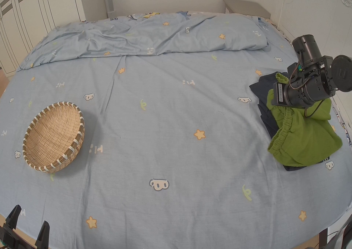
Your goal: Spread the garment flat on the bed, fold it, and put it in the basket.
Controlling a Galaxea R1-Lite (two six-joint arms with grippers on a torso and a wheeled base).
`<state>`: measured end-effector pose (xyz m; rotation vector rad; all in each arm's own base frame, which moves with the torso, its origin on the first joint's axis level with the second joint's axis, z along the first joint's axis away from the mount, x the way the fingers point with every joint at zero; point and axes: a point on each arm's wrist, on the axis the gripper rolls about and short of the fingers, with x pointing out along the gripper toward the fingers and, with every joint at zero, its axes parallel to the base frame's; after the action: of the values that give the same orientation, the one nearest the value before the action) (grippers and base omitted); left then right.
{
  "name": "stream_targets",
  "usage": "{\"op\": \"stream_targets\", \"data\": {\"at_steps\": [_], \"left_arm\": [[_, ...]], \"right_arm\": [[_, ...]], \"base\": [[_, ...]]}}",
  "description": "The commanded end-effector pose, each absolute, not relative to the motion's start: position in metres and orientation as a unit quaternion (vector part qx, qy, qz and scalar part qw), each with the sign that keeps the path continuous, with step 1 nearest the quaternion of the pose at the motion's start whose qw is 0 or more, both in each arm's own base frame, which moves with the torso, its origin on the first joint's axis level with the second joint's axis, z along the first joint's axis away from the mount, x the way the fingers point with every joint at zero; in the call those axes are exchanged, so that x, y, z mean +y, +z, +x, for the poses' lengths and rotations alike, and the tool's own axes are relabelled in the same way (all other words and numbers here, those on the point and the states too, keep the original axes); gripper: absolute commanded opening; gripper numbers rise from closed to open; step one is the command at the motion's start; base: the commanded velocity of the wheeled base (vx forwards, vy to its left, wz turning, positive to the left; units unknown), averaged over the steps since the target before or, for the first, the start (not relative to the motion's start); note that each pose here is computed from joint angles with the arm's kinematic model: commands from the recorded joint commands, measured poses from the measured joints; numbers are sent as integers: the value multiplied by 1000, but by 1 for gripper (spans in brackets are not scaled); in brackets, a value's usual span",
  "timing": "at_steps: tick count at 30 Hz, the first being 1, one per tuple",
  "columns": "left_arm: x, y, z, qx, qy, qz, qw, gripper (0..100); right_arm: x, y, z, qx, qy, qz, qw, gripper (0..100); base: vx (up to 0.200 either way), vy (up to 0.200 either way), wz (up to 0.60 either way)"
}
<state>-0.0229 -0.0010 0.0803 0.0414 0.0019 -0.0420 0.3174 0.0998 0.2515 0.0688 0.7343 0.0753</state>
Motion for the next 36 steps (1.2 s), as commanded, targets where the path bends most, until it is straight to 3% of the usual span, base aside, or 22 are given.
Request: {"op": "stream_targets", "data": {"at_steps": [1,6,8,16,23,36], "left_arm": [[-1,76,-22,6,-21,21,1000,100],[-1,76,-22,6,-21,21,1000,100],[-1,76,-22,6,-21,21,1000,100],[-1,76,-22,6,-21,22,1000,100],[-1,76,-22,6,-21,21,1000,100],[-1,76,-22,6,-22,22,1000,100]], "right_arm": [[129,266,298,349,91,53,931,0],[152,266,289,352,117,68,926,0],[186,269,275,349,157,95,919,0],[261,261,268,315,225,176,905,0],[282,287,253,279,273,192,900,0],[329,259,244,294,279,160,900,0]], "base": [[0,0,0],[0,0,0],[0,0,0],[0,0,0],[0,0,0],[0,0,0]]}}
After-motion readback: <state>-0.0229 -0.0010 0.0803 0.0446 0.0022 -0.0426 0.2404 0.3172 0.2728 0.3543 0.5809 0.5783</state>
